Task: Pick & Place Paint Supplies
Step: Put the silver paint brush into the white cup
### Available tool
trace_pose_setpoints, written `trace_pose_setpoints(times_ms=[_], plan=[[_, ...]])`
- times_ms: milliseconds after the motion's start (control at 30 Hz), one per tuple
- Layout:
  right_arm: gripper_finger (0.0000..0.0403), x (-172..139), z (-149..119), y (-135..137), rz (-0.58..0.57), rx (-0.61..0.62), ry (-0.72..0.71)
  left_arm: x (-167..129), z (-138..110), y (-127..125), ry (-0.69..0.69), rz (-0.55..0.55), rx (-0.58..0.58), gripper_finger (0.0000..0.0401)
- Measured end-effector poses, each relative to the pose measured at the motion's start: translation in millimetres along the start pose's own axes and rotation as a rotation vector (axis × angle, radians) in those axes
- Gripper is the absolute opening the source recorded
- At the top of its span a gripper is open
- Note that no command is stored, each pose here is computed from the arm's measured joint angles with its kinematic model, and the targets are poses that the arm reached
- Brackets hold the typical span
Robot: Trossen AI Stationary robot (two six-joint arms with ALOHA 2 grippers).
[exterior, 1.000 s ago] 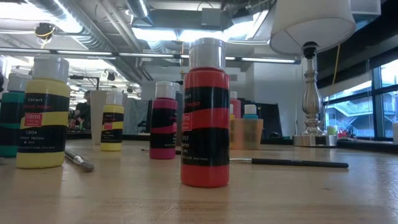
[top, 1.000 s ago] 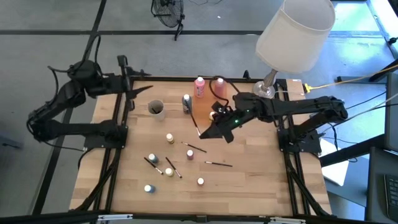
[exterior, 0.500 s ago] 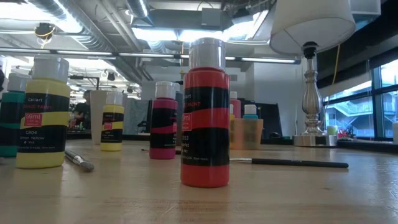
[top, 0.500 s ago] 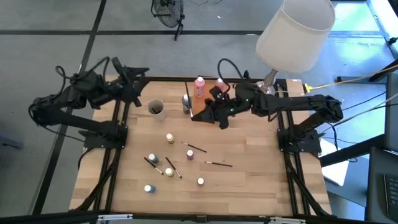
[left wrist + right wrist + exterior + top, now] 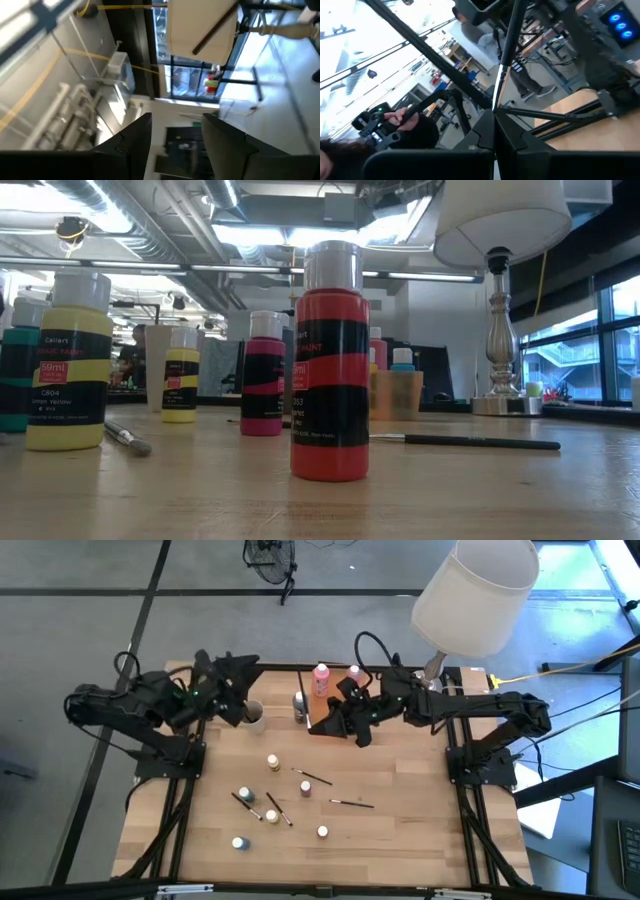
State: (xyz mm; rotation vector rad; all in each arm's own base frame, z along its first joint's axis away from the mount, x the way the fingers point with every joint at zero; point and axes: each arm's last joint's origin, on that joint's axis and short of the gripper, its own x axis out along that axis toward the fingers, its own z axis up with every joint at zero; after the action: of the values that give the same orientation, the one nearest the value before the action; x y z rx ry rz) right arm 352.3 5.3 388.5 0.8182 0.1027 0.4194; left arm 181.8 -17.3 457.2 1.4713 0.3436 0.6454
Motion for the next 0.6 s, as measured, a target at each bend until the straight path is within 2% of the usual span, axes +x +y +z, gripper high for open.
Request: trace_pose_setpoints(times_ms=[100, 300, 600], plan=[[0.0, -0.1, 2.0, 3.0, 0.036, 0.0, -0.01, 1.5, 8.0, -5.0, -0.032, -0.019, 0.073, 0.0168], [0.0, -0.1, 1.7, 2.8, 0.036, 0.011, -0.007, 11.6, 25.9, -20.8, -0.056, -0.063, 0.141, 0.0168], [0.0, 0.0, 1.0, 2.4, 0.037, -0.004, 0.006, 6.5, 33.1, -21.3, -0.075, -0.066, 0.135, 0.0168]])
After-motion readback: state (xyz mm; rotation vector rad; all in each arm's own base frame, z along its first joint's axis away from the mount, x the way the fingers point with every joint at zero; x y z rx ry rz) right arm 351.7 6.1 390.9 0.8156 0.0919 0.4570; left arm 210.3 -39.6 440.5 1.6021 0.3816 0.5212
